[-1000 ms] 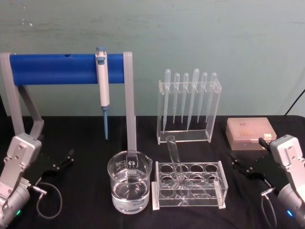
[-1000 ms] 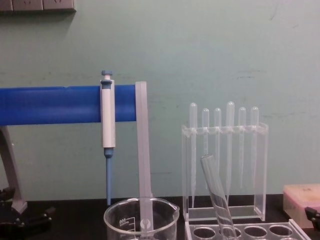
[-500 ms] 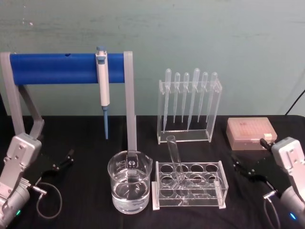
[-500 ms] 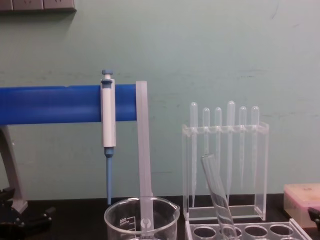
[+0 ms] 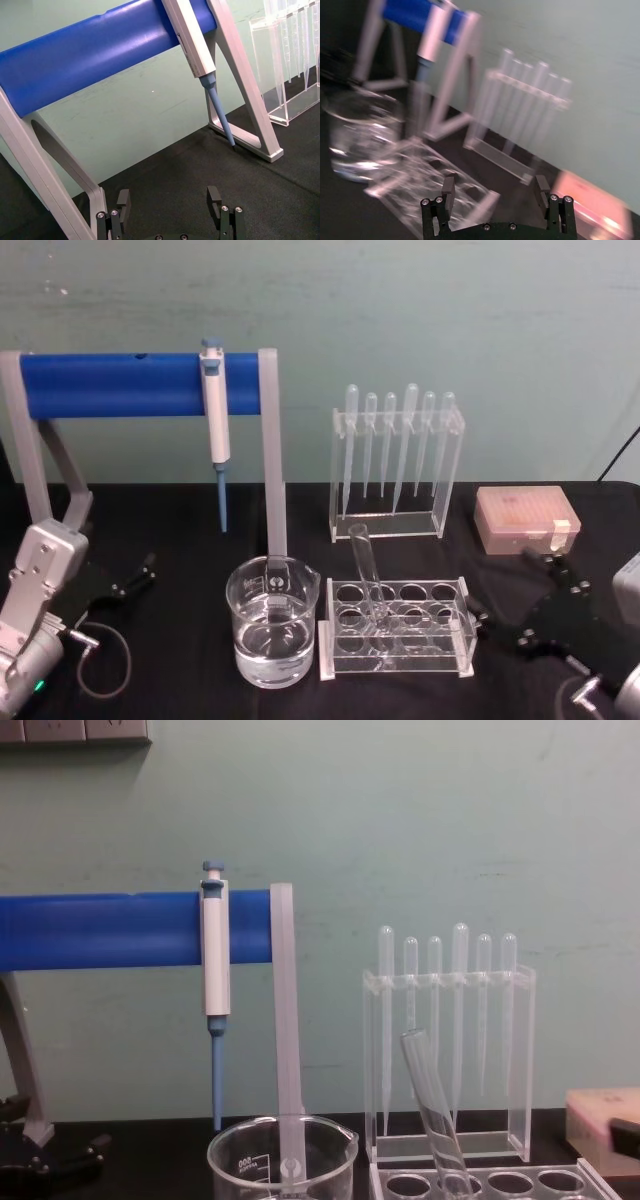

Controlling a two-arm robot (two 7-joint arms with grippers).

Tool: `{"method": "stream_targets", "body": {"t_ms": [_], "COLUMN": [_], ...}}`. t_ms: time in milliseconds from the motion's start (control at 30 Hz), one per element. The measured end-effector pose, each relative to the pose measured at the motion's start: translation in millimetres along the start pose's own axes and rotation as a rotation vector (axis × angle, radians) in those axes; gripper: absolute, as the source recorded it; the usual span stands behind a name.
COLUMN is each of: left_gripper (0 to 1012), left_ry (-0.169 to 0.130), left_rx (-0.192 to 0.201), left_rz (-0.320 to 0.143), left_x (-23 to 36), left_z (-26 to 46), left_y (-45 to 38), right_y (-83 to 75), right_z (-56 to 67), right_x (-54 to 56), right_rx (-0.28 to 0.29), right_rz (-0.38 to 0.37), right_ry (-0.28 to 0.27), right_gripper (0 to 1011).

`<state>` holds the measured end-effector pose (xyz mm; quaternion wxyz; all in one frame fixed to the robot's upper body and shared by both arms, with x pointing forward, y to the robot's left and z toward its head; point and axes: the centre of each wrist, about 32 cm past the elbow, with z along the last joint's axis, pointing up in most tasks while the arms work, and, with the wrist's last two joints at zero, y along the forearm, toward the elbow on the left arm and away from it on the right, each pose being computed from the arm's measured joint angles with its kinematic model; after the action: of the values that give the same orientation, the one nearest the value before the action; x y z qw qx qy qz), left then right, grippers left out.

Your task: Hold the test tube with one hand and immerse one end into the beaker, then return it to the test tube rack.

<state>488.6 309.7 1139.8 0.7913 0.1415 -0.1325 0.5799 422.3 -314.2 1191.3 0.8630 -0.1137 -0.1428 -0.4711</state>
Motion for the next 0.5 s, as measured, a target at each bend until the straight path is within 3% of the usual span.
{"method": "stream_targets", "body": {"t_ms": [133,233,500], "left_gripper": [1000,1000,1000], "left_ry": [0.000,0.000,0.000], "left_rx": [0.000,0.000,0.000], "left_rz": [0.000,0.000,0.000], "left_x": [0.0,0.0,0.0], "left_z": [0.0,0.0,0.0], "left_y": [0.0,0.0,0.0], "right_y": [8.1,24.3,69.3], "right_z": [10.8,19.5,42.5], "right_x": [-3.0,-5.3,-5.4], "right_rx": [0.024,0.025,-0.024], "right_rz": [0.114,0.191,0.272], "right_ry": [0.065,0.115,0.165], "right_gripper": [1003,1003,1003]}}
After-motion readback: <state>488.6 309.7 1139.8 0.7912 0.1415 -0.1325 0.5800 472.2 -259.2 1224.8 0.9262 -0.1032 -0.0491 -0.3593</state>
